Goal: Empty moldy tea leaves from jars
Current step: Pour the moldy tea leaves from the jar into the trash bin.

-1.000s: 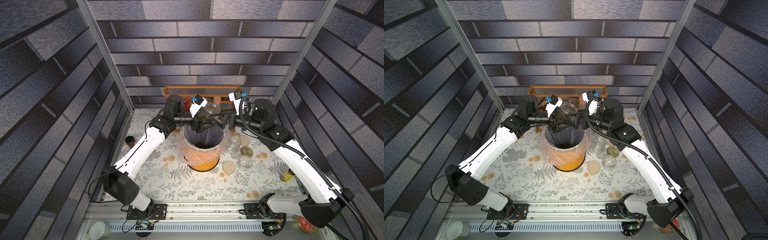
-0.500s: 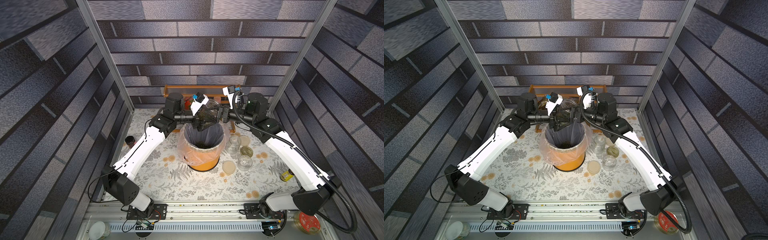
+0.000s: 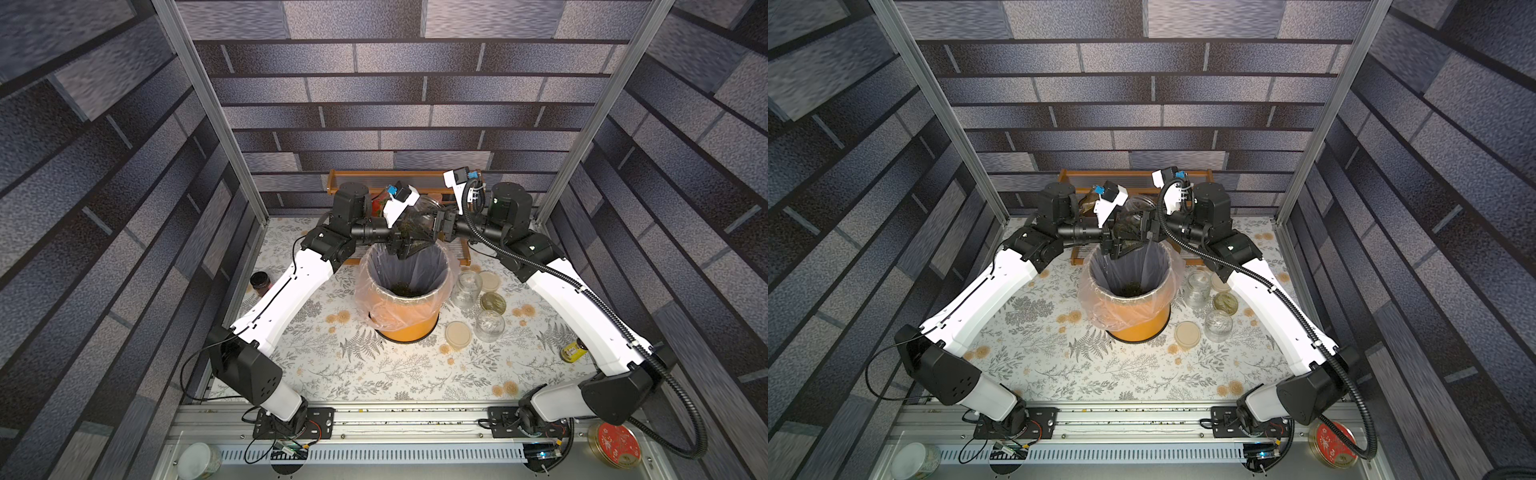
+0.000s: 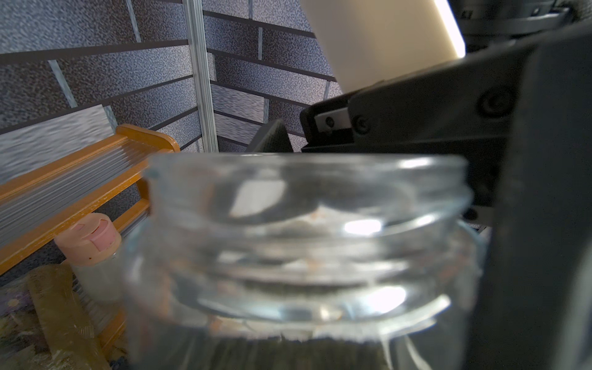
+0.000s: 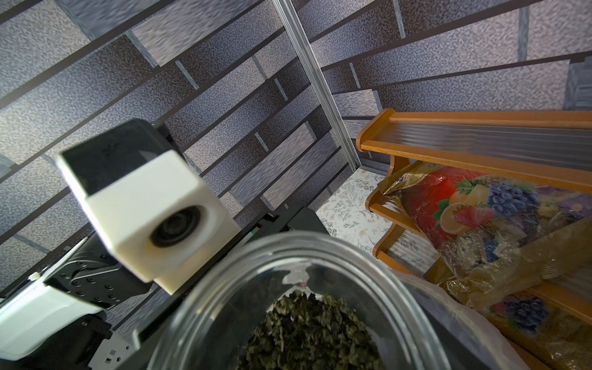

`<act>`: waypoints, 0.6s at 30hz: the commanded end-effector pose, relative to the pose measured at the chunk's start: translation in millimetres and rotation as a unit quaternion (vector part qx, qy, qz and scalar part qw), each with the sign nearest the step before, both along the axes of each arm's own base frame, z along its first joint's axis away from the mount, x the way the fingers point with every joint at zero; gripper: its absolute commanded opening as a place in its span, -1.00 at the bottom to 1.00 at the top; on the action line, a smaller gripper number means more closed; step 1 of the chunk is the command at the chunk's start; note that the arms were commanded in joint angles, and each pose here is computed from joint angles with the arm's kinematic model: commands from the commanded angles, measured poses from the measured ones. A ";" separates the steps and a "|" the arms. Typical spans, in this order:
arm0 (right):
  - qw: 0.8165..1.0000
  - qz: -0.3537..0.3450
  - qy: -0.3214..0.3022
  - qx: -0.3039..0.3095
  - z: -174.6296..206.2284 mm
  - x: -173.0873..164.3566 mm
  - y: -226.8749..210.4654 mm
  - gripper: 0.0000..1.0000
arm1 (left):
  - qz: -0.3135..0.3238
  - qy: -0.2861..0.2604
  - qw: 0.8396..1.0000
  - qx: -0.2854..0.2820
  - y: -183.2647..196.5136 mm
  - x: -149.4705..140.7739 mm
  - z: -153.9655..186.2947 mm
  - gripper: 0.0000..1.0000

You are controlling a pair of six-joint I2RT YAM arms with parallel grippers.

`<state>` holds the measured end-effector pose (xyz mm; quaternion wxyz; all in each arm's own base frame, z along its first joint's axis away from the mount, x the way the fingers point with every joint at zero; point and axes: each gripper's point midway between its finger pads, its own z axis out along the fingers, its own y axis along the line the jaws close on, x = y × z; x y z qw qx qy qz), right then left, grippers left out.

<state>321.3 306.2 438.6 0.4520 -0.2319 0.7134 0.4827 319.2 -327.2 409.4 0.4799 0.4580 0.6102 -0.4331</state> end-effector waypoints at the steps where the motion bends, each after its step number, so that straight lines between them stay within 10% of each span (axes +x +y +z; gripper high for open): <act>1: 0.999 -0.004 -0.009 0.032 26.2 -2.5 -1.5 0.37 | 0.013 -0.088 0.995 -0.043 0.9 1.0 41.2 0.58; 4: 0.999 -0.016 -0.006 0.038 30.2 -1.0 -4.6 0.36 | 0.060 -0.103 0.991 -0.059 6.7 13.3 42.3 1.00; 18: 0.994 -0.016 0.044 0.095 48.6 -6.8 -6.7 0.33 | 0.192 -0.196 0.943 -0.191 28.6 21.7 48.5 1.00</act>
